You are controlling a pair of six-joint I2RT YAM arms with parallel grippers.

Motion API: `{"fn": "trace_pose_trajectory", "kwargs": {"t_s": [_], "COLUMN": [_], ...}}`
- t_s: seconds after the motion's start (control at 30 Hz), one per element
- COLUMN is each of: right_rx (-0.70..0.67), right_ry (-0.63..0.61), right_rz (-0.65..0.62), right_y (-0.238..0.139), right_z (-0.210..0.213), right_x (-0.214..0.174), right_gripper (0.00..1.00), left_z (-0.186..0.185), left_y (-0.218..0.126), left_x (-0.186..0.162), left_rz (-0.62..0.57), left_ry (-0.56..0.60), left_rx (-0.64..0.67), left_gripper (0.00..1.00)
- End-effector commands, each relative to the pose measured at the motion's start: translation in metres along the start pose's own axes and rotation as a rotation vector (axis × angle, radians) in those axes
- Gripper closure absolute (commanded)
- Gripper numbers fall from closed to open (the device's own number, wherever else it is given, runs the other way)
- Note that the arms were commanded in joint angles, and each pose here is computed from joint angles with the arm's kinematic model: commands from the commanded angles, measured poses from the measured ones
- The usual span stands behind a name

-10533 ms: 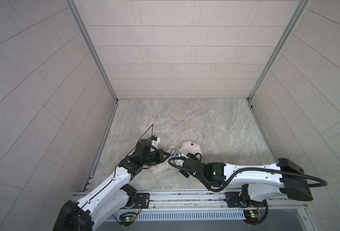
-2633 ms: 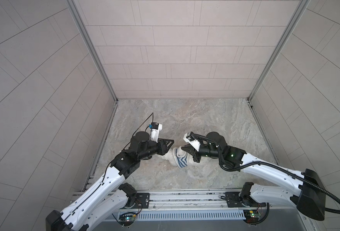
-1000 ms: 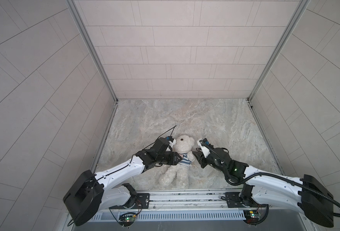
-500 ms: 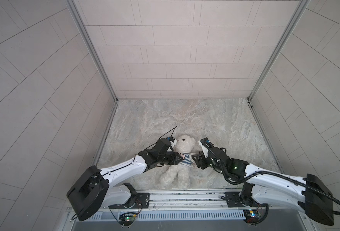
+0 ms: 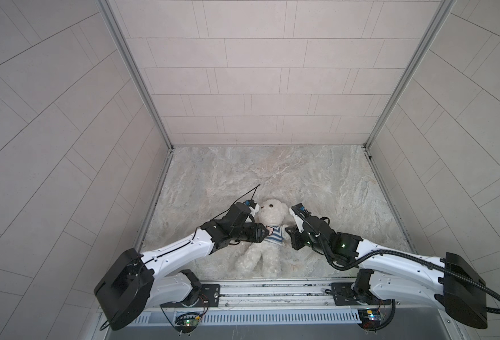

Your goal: Dress the teddy bear

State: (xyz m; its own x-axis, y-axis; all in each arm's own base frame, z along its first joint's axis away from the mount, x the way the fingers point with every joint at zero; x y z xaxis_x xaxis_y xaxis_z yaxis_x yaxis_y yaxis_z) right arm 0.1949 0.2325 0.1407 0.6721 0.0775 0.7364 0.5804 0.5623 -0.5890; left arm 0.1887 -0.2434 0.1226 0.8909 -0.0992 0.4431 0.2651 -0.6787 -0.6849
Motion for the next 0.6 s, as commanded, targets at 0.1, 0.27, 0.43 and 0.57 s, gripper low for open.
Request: {"fn": "trace_pose_trajectory", "kwargs": {"t_s": [0.1, 0.27, 0.43, 0.57], "right_rx": [0.093, 0.111, 0.109, 0.096], "right_ry": [-0.038, -0.052, -0.054, -0.055], "right_rz": [-0.081, -0.095, -0.121, -0.126], "right_y": [-0.003, -0.004, -0.009, -0.014], "right_z": [0.018, 0.024, 0.021, 0.017], "right_x": [0.017, 0.018, 0.018, 0.016], "right_gripper": [0.99, 1.0, 1.0, 1.0], "left_z": [-0.017, -0.017, -0.005, 0.002], "left_y": [0.004, 0.018, 0.026, 0.026], "left_x": [0.009, 0.006, 0.004, 0.004], "left_rz": [0.009, 0.039, 0.032, 0.006], "left_ry": [0.093, 0.1, 0.097, 0.067], "left_rx": [0.039, 0.088, 0.167, 0.194], "left_gripper": [0.43, 0.49, 0.69, 0.92]}}
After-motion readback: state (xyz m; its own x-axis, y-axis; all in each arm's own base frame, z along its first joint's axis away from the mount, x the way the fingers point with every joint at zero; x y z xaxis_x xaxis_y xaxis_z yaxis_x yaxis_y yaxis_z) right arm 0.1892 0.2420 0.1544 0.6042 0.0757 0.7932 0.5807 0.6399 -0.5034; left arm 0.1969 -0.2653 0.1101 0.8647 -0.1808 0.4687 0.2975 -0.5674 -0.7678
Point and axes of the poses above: each gripper's point midway between its finger pads, its own y axis out along the fingers, its own z axis along the line the jaws close on, x = y × z, the point moved 3 cm from there along -y, back along the fingers, and after that the axes turned 2 degrees about y, right-handed, at the moved point
